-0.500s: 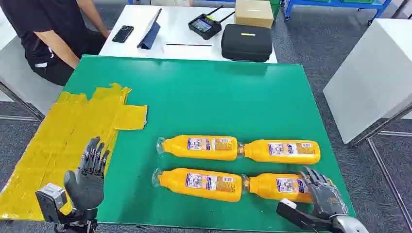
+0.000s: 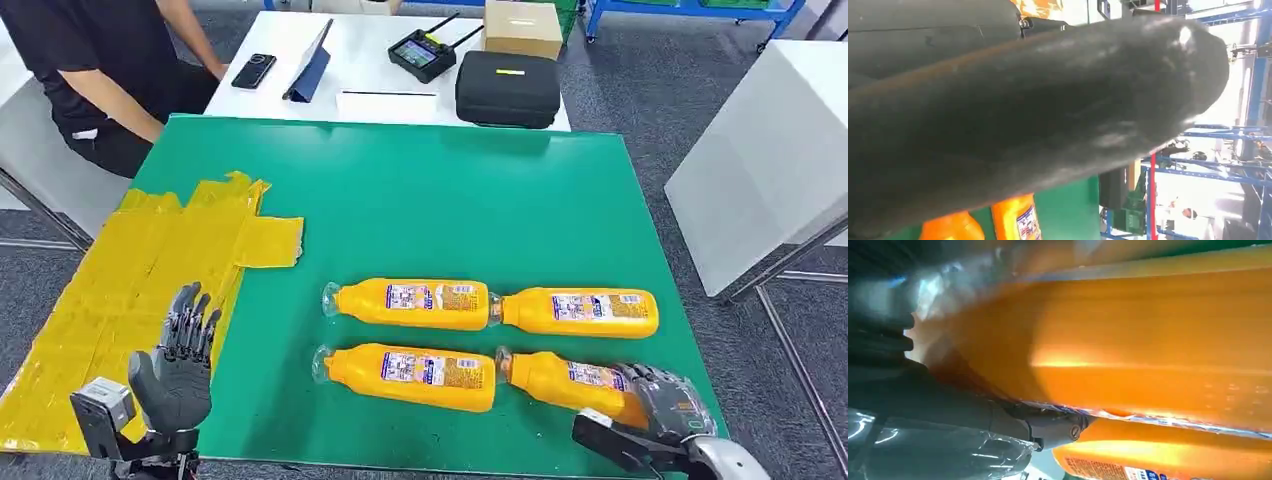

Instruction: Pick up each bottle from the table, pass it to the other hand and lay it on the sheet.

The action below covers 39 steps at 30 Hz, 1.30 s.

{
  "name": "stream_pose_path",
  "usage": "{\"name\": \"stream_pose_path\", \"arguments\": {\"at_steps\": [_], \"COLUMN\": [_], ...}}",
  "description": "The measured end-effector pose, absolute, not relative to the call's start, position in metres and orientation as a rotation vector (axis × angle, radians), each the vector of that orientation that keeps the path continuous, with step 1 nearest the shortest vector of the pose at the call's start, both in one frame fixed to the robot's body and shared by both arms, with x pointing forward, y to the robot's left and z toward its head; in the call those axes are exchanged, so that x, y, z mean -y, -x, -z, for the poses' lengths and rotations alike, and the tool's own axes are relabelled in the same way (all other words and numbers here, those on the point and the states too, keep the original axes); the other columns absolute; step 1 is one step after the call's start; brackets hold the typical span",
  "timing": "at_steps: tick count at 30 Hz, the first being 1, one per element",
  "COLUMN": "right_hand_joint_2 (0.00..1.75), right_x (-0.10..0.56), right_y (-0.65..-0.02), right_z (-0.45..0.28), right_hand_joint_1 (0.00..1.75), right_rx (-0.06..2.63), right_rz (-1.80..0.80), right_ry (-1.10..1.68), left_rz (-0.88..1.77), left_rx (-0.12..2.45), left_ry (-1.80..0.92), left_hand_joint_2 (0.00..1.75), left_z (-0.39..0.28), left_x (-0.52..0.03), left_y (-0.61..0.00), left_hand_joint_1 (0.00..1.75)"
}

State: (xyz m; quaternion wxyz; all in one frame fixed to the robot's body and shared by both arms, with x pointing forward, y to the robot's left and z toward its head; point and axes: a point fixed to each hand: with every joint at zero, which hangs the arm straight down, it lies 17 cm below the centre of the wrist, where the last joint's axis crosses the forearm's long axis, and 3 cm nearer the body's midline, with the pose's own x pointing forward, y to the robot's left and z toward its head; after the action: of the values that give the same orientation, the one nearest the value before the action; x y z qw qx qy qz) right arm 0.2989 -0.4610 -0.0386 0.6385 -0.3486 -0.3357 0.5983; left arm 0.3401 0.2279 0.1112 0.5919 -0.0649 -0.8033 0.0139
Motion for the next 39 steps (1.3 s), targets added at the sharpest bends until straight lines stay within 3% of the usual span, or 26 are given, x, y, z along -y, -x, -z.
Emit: {"name": "stream_pose_path", "arguments": {"at_steps": [8,9,16,25,33,39], "right_hand_joint_2": [1.75,1.75,1.75,1.75,1.75,1.75], "right_x": [0.465,0.463,0.443,0.41,0.36,0.273], "right_y": [-0.29,-0.288,-0.259,-0.293,-0.325,-0.412], "right_z": [0.032,0.03,-0.041,-0.183,-0.184,-0.152], "right_hand_joint_1": [1.75,1.75,1.75,1.75,1.75,1.75], "right_rx": [0.793,0.811,1.071,1.554,1.701,1.722], "right_rz": [-1.291,-1.268,-1.006,-0.878,-0.738,-0.536], "right_ry": [0.767,0.747,0.51,0.566,0.532,0.365], "left_rz": [-0.05,-0.055,-0.076,-0.124,-0.137,-0.036], "left_rx": [1.86,1.854,1.836,1.856,1.896,1.926], "left_ry": [0.155,0.159,0.167,0.191,0.269,0.404], "left_hand_joint_2": [0.0,1.75,1.75,1.75,1.75,1.75], "left_z": [-0.109,-0.108,-0.104,-0.124,-0.144,-0.177], "left_x": [-0.231,-0.231,-0.236,-0.236,-0.219,-0.164], "left_y": [-0.339,-0.337,-0.322,-0.314,-0.311,-0.339], "left_hand_joint_1": [0.0,0.0,0.0,0.0,0.0,0.0]}}
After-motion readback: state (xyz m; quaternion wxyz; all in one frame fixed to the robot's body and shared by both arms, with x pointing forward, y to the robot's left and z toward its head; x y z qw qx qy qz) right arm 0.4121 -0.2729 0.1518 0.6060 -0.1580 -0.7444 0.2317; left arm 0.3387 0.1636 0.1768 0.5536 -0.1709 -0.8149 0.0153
